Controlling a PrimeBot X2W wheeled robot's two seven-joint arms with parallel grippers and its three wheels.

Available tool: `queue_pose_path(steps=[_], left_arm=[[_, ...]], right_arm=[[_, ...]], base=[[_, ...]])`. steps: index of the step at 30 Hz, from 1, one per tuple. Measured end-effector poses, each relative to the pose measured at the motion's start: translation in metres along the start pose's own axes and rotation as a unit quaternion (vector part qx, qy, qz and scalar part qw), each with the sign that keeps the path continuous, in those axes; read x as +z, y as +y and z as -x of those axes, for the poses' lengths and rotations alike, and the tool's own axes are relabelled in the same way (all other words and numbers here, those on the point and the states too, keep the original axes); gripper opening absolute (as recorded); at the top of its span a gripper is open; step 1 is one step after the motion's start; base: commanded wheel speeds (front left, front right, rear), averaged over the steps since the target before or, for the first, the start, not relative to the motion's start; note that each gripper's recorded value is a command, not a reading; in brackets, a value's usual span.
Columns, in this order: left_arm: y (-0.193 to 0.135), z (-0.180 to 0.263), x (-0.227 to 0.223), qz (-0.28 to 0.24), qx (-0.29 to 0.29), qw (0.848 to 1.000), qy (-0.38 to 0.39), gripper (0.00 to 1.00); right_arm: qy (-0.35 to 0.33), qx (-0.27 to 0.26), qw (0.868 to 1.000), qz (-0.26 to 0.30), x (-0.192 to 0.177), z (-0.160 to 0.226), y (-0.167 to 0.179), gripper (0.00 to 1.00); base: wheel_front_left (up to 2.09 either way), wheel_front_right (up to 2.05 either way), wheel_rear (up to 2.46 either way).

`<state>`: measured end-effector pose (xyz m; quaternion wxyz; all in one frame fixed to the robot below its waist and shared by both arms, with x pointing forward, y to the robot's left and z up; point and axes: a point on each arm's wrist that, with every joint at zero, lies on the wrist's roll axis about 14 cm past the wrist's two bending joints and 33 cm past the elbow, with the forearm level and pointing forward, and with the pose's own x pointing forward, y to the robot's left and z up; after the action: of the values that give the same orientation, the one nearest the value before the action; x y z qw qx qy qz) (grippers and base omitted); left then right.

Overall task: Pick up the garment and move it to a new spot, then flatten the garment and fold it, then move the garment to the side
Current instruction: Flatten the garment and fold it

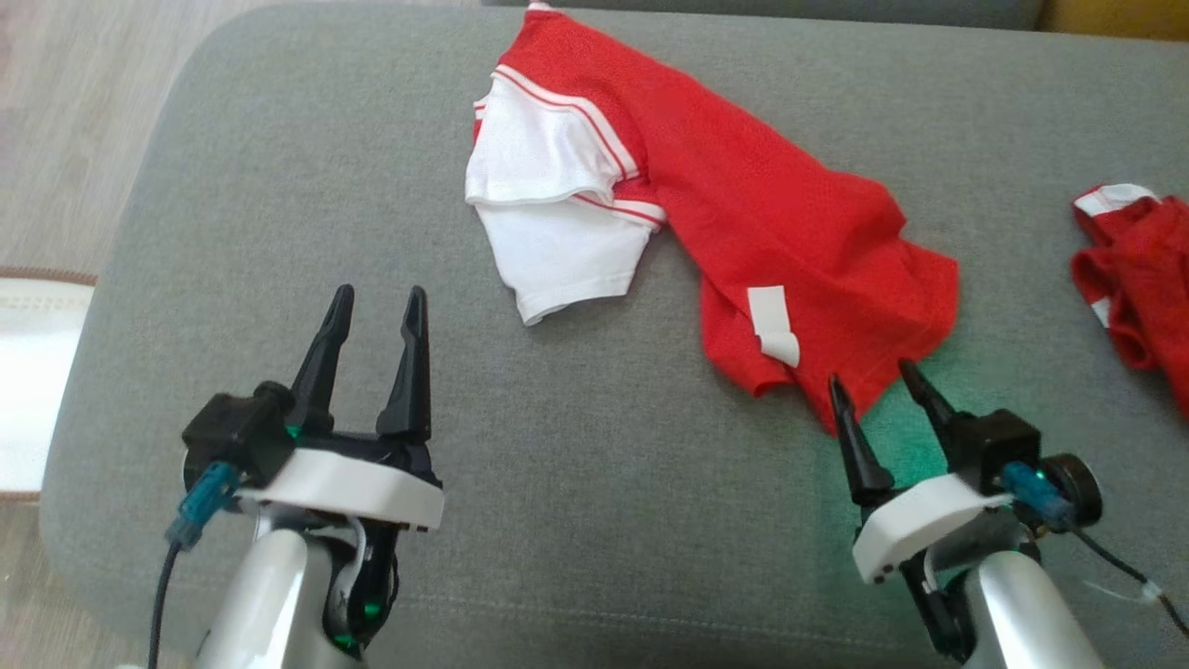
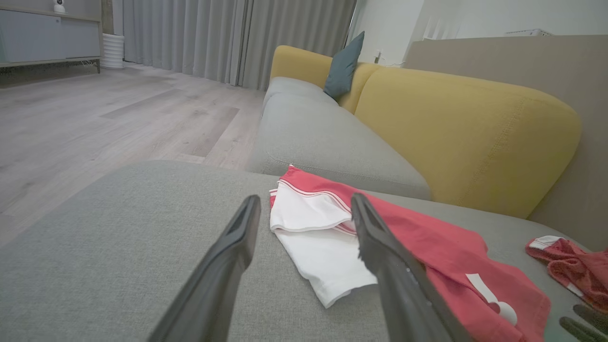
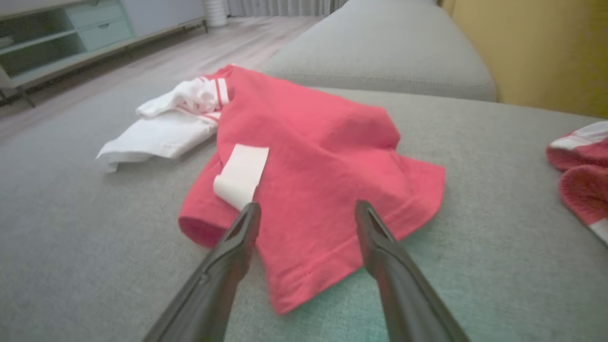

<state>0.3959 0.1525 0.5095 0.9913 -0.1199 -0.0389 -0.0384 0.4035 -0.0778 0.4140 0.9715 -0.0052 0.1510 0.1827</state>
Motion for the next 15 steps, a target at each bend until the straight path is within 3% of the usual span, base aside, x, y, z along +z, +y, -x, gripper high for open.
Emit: queue_pose_path(steps=[6, 15], left_arm=[[0.011, -0.002, -0.004, -0.007, 0.010, 1.000, 0.005, 1.00], [0.017, -0.008, -0.009, -0.006, 0.015, 1.000, 0.011, 1.00]], right_arm=[[0.055, 0.018, 0.998, 0.018, -0.030, -0.008, 0.009, 1.00], [0.087, 0.027, 0.995, 0.040, -0.044, -0.027, 0.009, 0.99]], base=[[0.00, 0.00, 0.00], [0.00, 0.00, 0.00]])
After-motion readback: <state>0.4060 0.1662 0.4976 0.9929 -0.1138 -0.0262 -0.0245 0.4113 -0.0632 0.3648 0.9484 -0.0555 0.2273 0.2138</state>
